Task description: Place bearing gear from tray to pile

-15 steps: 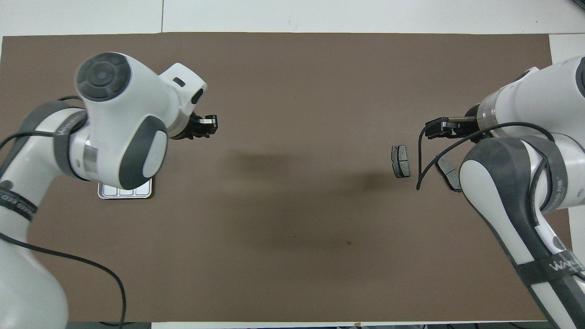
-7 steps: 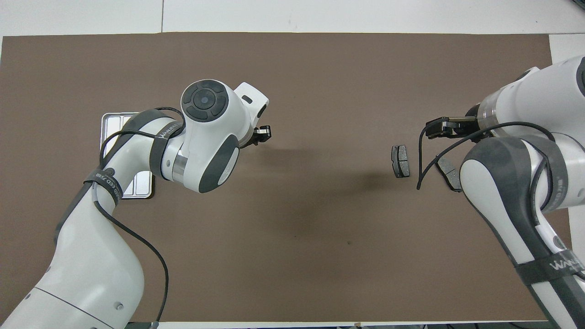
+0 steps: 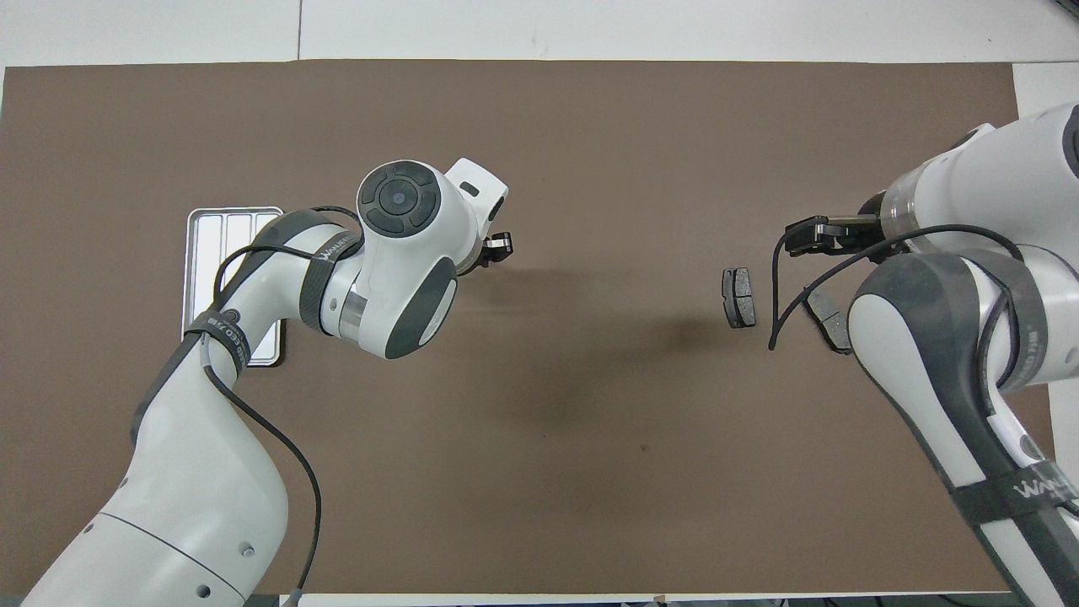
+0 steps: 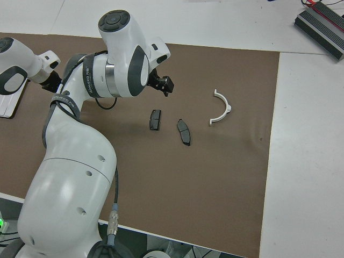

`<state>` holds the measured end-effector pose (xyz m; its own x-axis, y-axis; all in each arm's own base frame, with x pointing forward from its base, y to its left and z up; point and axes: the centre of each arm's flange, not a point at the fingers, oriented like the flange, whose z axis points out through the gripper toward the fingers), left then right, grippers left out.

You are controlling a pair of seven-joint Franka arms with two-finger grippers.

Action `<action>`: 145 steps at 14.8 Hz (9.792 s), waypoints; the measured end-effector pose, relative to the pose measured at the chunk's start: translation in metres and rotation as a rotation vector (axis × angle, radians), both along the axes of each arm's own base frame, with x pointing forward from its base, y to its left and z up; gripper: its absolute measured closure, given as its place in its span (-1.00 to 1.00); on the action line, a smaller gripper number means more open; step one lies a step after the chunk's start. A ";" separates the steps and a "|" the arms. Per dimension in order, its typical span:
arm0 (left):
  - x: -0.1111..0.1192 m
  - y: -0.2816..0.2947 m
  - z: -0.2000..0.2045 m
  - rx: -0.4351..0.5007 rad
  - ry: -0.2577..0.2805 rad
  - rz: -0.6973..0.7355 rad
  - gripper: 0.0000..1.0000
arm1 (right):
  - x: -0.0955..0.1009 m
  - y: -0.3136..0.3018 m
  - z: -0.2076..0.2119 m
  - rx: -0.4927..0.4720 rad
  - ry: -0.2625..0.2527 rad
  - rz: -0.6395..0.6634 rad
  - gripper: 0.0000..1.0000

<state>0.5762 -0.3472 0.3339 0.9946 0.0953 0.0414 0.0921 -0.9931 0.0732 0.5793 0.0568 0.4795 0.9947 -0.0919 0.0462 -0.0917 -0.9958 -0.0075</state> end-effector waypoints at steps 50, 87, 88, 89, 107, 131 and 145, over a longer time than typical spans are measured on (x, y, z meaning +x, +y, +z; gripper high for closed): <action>0.038 0.332 -0.024 0.067 -0.011 -0.041 -0.81 | 0.014 0.423 -0.167 -0.029 -0.025 -0.409 -1.00; 0.078 0.314 0.121 -0.005 0.012 -0.039 0.53 | 0.018 0.420 -0.191 0.008 0.064 -0.400 0.19; 0.078 0.313 0.121 -0.005 0.013 -0.039 0.53 | 0.019 0.420 -0.191 0.009 0.063 -0.400 0.32; 0.078 0.313 0.120 -0.005 0.013 -0.039 0.53 | 0.019 0.420 -0.191 0.010 0.063 -0.400 0.32; 0.015 0.044 0.100 -0.015 0.021 -0.004 0.53 | 0.112 0.046 -0.009 -0.053 0.183 0.072 0.32; -0.031 -0.064 -0.038 0.017 -0.034 0.033 0.53 | 0.122 -0.037 -0.187 -0.048 0.026 0.186 -0.61; 0.057 0.066 0.038 0.075 -0.116 0.080 -1.00 | 0.043 0.197 -0.063 -0.048 0.056 -0.160 -1.00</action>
<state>0.6328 -0.2807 0.3719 0.9721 0.1666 0.1650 0.1665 -0.9859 0.0142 0.6220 0.2537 0.4170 0.9686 -0.2487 -0.0009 -0.2483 -0.9674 0.0497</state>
